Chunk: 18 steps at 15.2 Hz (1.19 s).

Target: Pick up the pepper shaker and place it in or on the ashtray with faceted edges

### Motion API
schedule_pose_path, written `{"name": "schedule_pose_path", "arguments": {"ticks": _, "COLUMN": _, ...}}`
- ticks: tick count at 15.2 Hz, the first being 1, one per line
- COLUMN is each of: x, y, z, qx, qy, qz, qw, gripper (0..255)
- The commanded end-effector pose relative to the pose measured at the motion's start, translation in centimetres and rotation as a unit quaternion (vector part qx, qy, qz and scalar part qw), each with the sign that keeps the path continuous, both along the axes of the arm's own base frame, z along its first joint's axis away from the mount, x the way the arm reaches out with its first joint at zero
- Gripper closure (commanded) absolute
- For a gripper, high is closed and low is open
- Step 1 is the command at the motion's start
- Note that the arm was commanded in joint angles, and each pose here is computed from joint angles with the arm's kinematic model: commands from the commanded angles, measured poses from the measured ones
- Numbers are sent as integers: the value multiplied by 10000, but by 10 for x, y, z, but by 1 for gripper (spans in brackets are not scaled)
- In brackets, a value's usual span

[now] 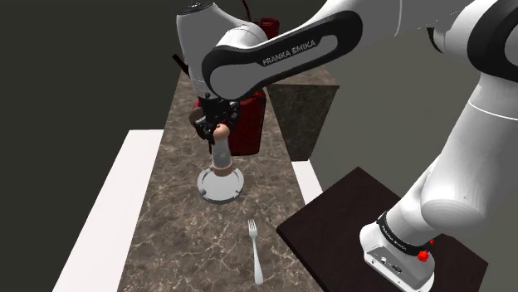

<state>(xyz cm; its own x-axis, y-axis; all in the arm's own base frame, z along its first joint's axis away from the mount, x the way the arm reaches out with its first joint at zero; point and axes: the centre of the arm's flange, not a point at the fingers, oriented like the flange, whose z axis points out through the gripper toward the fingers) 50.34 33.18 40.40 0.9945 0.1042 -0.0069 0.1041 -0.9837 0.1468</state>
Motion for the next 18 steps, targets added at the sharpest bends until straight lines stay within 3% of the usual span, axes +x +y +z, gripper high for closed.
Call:
{"name": "schedule_pose_path", "arguments": {"ticks": 1, "x": 1, "y": 0, "z": -11, "qx": 2, "qy": -3, "qz": 1, "qw": 10000, "gripper": 255}}
{"name": "schedule_pose_path", "arguments": {"ticks": 14, "x": 1, "y": 0, "z": -83, "qx": 2, "qy": -3, "qz": 1, "qw": 10000, "gripper": 255}}
{"name": "schedule_pose_path", "arguments": {"ticks": 18, "x": 1, "y": 0, "z": -83, "qx": 2, "qy": -3, "qz": 1, "qw": 10000, "gripper": 255}}
